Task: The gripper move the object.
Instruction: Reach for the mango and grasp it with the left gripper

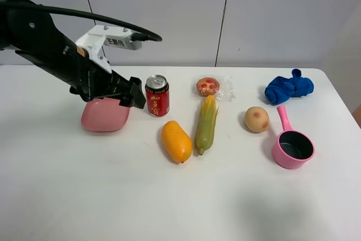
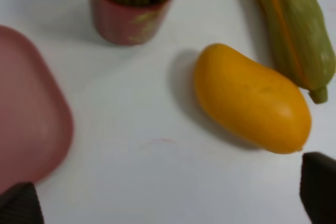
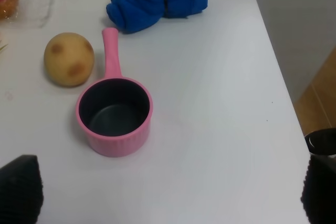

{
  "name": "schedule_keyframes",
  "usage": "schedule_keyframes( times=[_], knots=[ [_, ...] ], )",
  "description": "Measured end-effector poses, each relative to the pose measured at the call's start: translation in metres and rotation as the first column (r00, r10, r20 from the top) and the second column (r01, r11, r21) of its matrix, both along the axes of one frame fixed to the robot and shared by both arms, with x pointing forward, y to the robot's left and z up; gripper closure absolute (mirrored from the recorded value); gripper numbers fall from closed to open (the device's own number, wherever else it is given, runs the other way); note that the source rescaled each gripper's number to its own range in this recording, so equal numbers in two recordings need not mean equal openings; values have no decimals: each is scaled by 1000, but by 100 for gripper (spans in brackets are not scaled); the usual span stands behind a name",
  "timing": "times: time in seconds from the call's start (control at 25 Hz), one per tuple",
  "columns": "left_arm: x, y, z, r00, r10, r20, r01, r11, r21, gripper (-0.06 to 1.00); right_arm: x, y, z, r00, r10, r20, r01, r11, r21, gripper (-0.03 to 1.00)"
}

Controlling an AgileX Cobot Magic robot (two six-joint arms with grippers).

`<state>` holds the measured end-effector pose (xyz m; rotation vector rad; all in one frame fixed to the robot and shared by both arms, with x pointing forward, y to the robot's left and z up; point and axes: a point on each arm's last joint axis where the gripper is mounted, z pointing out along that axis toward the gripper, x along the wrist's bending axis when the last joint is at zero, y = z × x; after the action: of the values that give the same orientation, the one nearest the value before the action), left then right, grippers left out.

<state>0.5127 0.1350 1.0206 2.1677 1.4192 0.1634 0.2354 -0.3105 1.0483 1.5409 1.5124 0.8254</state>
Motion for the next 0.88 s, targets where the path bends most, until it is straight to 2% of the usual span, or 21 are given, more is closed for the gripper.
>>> schedule_keyframes(
  times=[0.16,0.24,0.48,0.76,0.88],
  knots=[
    [2,-15,-10,1000,-22,22,23,1000,-10,-6,0,0,0,1000,0,0,0,1000,0,-3],
    [6,-20,-16,1000,-10,3,10,1000,-14,-6,0,0,0,1000,0,0,0,1000,0,-3],
    [27,-36,-28,984,97,-148,-100,995,-15,-6,0,0,0,1000,0,0,0,1000,0,-3],
    [44,-55,-36,950,175,-257,-197,979,-61,-6,0,0,0,1000,0,0,0,1000,0,-3],
    [40,-64,-47,932,191,-309,-218,975,-53,-6,0,-2,0,1000,-22,3,22,1000,0,-3]
  ],
)
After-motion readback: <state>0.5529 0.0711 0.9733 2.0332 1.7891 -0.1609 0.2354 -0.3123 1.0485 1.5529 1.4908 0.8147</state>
